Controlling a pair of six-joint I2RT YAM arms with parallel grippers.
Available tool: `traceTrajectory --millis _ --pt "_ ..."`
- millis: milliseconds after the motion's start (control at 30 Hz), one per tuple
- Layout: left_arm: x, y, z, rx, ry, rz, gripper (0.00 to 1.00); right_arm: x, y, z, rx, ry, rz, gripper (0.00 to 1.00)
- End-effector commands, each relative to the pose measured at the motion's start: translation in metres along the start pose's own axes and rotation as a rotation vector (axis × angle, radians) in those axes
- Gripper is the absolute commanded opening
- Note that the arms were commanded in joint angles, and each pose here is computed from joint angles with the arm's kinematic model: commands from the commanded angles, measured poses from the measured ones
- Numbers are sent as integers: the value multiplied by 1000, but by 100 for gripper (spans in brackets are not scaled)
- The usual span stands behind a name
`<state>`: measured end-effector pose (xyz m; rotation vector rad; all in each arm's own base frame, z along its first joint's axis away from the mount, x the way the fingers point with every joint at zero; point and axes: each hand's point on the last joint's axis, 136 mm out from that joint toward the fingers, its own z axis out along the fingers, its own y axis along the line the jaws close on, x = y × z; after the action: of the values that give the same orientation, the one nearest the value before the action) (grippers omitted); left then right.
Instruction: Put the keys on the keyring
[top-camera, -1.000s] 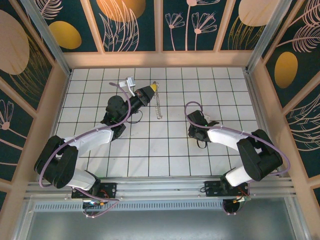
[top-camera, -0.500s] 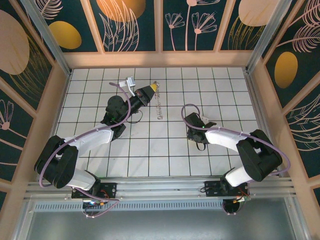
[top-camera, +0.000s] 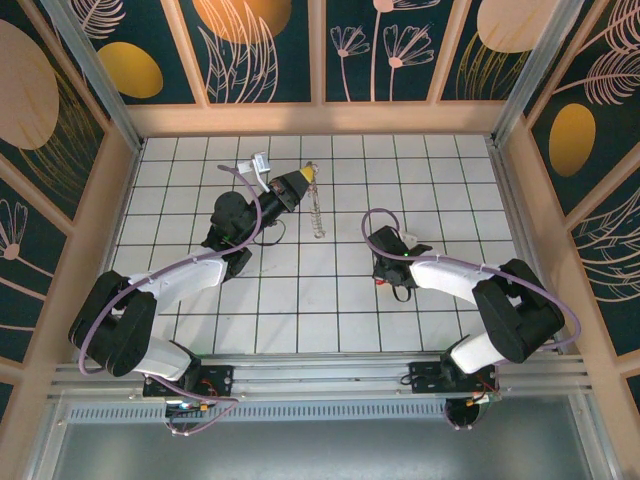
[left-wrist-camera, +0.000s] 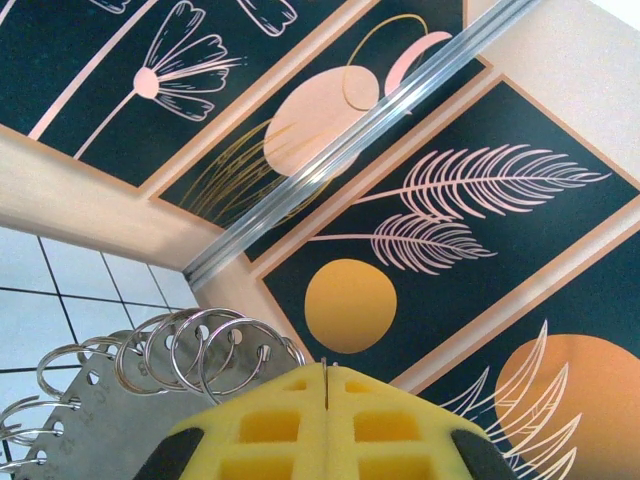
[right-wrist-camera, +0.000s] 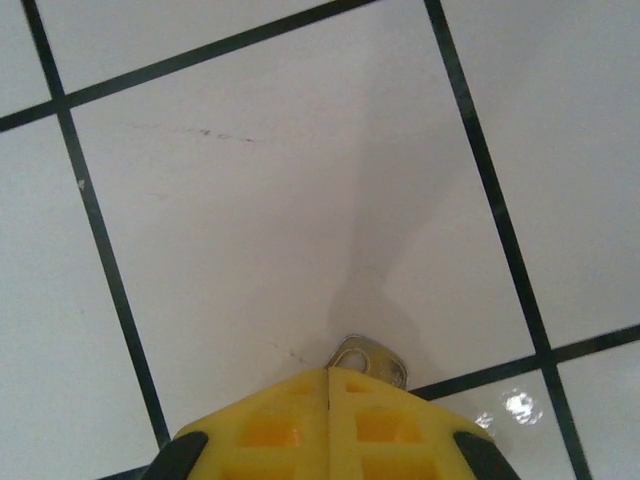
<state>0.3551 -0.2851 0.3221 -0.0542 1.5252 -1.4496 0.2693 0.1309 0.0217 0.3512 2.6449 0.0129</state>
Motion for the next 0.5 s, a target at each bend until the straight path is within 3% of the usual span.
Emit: traceTrajectory --millis 0,200,367,467 --pt "-6 -18 0 77 -25 10 0 -6 4 -9 0 -14 -4 0" --pt "-5 -21 1 91 -16 16 0 -34 18 -38 -93 -102 12 0" --pt "-3 -22 1 99 -9 30 0 -65 53 -73 -436 -189 46 0" --pt "-3 -26 0 118 -7 54 0 -83 57 -90 -569 -228 81 0"
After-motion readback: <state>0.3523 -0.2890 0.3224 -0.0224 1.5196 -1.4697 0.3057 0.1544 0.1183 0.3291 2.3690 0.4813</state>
